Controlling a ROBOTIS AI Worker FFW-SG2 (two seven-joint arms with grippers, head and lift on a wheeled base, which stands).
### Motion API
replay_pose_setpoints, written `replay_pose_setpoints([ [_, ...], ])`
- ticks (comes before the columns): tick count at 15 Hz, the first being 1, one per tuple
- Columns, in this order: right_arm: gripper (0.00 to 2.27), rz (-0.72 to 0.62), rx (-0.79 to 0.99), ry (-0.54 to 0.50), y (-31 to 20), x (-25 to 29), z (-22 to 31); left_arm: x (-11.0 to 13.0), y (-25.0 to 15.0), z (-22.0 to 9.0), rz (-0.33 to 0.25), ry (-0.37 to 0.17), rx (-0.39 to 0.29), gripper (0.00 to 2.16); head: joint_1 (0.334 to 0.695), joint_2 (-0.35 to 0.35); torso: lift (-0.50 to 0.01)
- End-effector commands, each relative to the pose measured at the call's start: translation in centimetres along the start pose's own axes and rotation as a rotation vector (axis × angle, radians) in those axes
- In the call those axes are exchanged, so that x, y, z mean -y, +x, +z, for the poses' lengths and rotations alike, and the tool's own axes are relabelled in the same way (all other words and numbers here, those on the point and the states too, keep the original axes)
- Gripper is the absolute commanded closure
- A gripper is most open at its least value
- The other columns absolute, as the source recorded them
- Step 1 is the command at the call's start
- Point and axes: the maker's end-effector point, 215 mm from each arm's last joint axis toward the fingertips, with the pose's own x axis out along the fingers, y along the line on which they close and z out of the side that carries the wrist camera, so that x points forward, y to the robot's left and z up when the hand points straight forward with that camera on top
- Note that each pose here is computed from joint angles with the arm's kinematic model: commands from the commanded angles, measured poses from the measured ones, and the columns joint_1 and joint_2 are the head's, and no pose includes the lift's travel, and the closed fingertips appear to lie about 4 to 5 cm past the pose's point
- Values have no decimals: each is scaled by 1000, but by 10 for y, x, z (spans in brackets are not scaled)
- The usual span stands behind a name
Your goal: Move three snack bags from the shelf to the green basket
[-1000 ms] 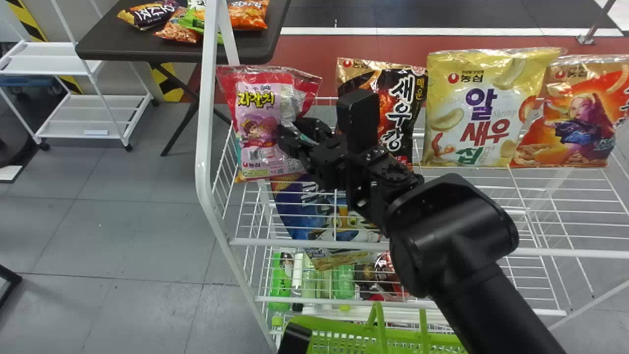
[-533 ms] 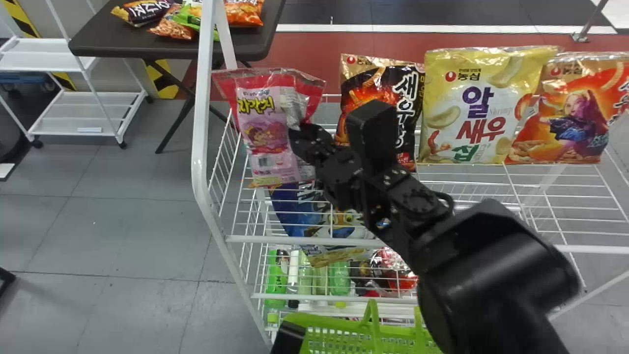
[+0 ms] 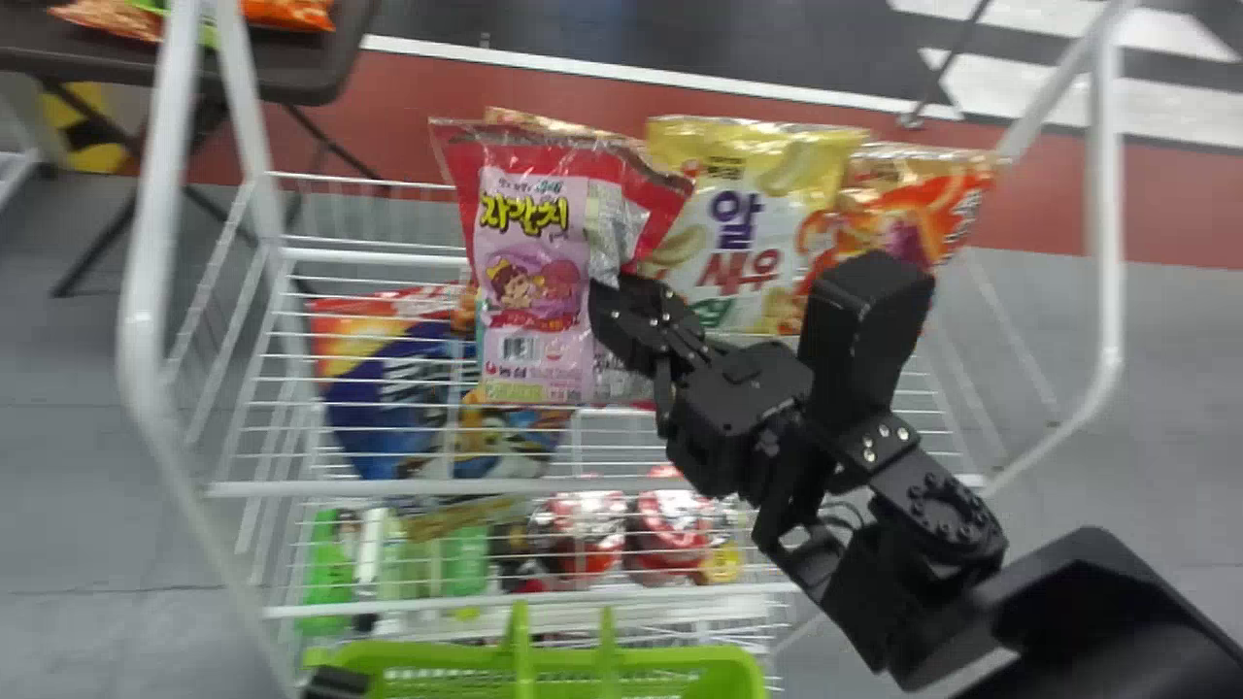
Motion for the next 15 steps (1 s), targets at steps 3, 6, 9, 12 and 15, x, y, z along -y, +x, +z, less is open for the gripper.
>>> replay_pose_setpoints([
  [3, 2240, -25, -210, 30, -54, 24, -42, -2, 1, 3, 6, 16, 19, 1666, 695, -350, -47],
  [6, 2240, -67, -423, 58, -98, 39, -86, -5, 2, 7, 15, 27, 30, 1639, 695, -350, -47],
  [9, 2240, -62, -611, 131, -138, 36, -125, -22, -1, 11, 89, 68, 41, 1639, 695, -350, -47],
  [12, 2240, 6, -677, 226, -154, 15, -140, -20, 2, 15, 83, 73, 55, 1639, 695, -350, -47],
  [15, 2240, 142, -694, 360, -149, -33, -157, -17, 5, 20, 72, 76, 66, 1639, 695, -350, -47],
])
